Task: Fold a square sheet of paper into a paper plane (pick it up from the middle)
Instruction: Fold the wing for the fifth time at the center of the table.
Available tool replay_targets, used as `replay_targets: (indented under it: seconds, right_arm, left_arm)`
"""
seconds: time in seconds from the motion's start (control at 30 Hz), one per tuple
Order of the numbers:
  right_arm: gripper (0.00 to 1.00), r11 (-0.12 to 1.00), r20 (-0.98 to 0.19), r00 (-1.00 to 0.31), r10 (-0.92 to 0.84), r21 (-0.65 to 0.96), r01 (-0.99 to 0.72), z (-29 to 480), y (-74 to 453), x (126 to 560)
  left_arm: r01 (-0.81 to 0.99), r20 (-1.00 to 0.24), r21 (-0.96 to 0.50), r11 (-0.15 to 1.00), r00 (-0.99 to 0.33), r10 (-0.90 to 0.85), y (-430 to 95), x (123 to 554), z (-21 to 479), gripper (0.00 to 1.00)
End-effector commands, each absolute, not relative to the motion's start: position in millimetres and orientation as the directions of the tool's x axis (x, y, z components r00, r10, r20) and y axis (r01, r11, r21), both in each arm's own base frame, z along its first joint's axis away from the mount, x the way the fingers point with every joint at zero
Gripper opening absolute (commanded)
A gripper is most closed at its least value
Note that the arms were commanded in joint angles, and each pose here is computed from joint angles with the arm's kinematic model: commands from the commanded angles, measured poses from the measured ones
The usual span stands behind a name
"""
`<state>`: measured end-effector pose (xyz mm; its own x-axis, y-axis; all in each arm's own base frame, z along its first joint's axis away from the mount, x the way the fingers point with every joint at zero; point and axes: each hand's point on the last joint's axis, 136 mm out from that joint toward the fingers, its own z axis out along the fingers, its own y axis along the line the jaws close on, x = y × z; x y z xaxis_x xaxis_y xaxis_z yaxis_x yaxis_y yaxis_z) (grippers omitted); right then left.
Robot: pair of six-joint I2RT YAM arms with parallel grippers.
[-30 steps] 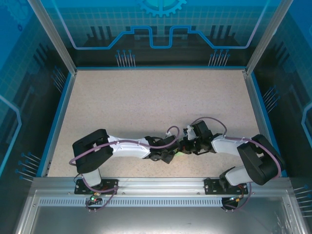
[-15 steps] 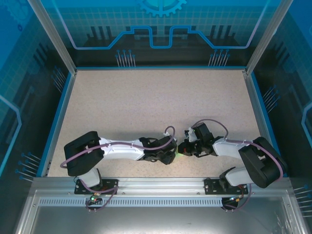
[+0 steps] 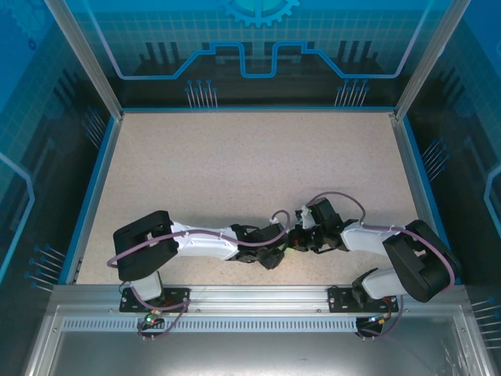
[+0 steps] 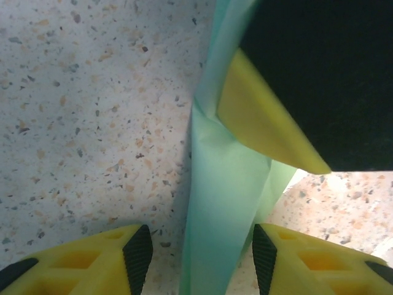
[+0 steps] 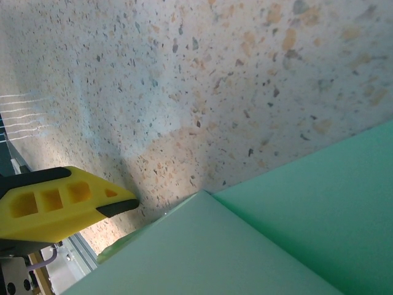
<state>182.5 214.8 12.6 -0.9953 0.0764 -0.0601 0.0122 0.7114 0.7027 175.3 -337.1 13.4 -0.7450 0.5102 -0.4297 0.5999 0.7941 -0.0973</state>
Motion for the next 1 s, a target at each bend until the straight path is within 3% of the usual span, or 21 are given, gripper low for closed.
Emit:
replay_targets:
  seconds: [0.0,0.37,0.97]
  right_arm:
    - [0.00,0.727,-0.032,-0.998,0.062,0.686,0.023,12,217,176]
    - [0.00,0.735,-0.014,-0.998,0.058,0.677,0.034,16,214,170]
    - [0.00,0.757,0.026,-0.997,0.074,0.649,0.074,7,209,152]
  left_arm:
    - [0.616,-0.375,-0.003,0.788,-0.731,0.570,-324,177,-9,0.51]
    - [0.530,-0.362,0.118,0.840,-0.765,0.533,-307,192,-20,0.50]
    - [0.500,-0.403,0.079,0.862,-0.775,0.486,-310,196,-17,0.46]
